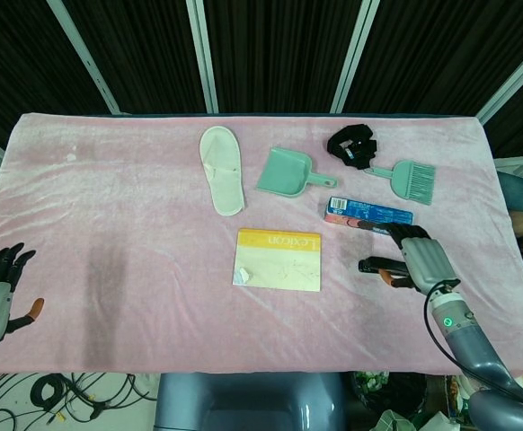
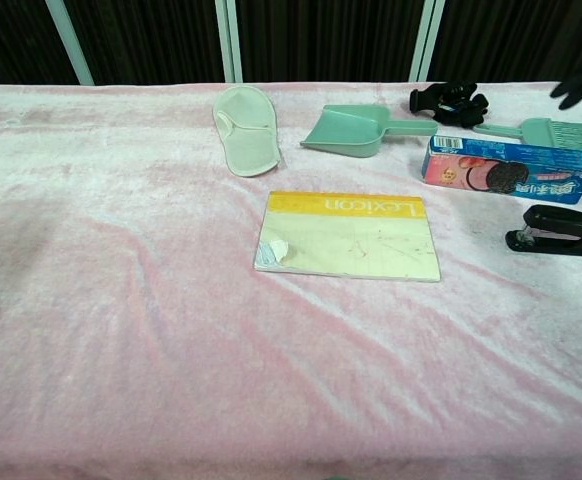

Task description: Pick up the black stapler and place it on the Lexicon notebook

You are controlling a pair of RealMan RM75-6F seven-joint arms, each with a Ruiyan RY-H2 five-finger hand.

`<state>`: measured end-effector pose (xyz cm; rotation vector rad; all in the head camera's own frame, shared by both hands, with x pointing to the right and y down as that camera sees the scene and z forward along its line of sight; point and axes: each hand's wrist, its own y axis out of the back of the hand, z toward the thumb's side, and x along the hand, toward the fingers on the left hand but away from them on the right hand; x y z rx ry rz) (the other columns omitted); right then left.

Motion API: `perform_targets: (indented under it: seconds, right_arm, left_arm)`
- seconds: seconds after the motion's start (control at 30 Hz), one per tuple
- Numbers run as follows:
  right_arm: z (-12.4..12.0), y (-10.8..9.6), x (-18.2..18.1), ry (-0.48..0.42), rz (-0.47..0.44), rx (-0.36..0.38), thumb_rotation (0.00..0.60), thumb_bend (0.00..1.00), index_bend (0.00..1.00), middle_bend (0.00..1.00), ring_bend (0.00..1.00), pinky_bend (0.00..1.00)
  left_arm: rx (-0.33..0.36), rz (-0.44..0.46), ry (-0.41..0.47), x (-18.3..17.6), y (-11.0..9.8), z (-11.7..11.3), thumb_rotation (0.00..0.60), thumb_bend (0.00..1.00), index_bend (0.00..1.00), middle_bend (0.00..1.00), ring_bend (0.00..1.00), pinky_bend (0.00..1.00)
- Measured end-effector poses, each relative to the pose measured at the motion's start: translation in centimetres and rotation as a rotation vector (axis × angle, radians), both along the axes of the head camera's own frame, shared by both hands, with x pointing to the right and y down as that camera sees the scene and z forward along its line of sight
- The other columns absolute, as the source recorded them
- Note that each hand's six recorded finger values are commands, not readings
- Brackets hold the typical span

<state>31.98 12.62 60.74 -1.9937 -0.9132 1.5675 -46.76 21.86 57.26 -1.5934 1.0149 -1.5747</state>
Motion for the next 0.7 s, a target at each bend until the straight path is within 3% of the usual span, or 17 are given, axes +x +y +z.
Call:
perform_targets:
  seconds: [0.27, 0.37, 0.7]
  right_arm:
    - [3.1, 1.4, 2.7, 0.082, 0.002, -0.016, 0.600, 0.22, 0.26, 0.21, 0.20, 0.14]
    - [4.5, 1.5, 3.0, 0.112, -0.011, -0.014, 0.600, 0.22, 0.28, 0.24, 0.24, 0.19]
    - [7.7, 1.4, 2.8, 0.119, 0.017, -0.053, 0.600, 0.24, 0.32, 0.29, 0.30, 0.27]
  left_arm:
    - [-0.003, 0.005, -0.002, 0.2, 0.1, 0.1, 0.600, 0.32, 0.11, 0.03, 0.00, 0.00]
    - [-0.006, 0.008, -0.005, 0.2, 0.1, 0.2, 0.600, 0.32, 0.11, 0.03, 0.00, 0.00]
    - [-0.009, 0.003, -0.009, 0.1, 0.0, 0.2, 0.600, 0.32, 0.11, 0.03, 0.00, 0.00]
